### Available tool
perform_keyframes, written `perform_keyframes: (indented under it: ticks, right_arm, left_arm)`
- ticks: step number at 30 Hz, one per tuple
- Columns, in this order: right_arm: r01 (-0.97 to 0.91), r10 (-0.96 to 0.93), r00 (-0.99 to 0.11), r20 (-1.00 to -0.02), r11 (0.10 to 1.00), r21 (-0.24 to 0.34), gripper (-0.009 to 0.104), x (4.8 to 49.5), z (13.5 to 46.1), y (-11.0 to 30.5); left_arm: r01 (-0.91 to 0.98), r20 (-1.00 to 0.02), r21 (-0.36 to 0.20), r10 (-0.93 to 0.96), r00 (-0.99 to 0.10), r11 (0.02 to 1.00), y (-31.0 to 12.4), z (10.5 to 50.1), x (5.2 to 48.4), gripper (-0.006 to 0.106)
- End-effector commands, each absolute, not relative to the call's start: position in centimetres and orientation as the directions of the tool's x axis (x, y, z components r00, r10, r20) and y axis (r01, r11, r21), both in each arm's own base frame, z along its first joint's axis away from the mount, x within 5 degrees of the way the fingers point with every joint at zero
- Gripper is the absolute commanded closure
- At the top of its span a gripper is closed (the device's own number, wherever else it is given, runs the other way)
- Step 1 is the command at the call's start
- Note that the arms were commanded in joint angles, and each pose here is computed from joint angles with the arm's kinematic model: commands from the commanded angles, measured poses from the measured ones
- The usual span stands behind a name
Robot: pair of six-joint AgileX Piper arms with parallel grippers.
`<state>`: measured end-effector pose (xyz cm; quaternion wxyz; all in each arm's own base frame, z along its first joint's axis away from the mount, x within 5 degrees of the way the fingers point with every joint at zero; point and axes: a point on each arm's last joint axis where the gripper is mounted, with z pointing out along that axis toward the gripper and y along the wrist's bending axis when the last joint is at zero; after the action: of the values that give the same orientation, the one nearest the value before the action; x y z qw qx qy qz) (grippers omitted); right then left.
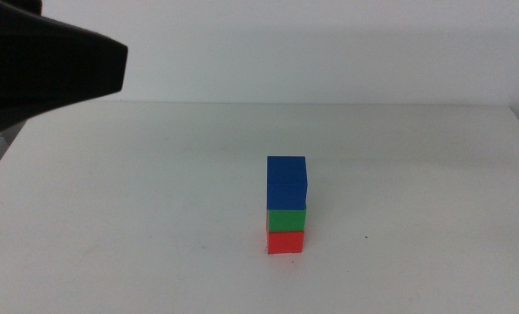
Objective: Stack red cubes first, then green, then blue cubes in a specific spot.
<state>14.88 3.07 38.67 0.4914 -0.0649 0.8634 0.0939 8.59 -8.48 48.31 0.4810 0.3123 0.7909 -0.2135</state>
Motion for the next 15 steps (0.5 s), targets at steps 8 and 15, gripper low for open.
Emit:
perform_keyframes:
  ticks: [8,15]
  right_arm:
    - [-0.201,-0.020,-0.487,-0.873,0.975,0.090,0.002,14.8,38.8,2.9]
    - [-0.170,-0.054,-0.414,-0.909,0.985,0.019,0.002,14.2,35.0,2.3]
  left_arm:
    - [0.669,-0.900,0.003,0.294,-0.323,0.743,-8.3,47.9,9.2,0.007]
    - [0.550,-0.951,0.059,0.214,-0.224,0.833,-7.9,43.0,12.0,0.007]
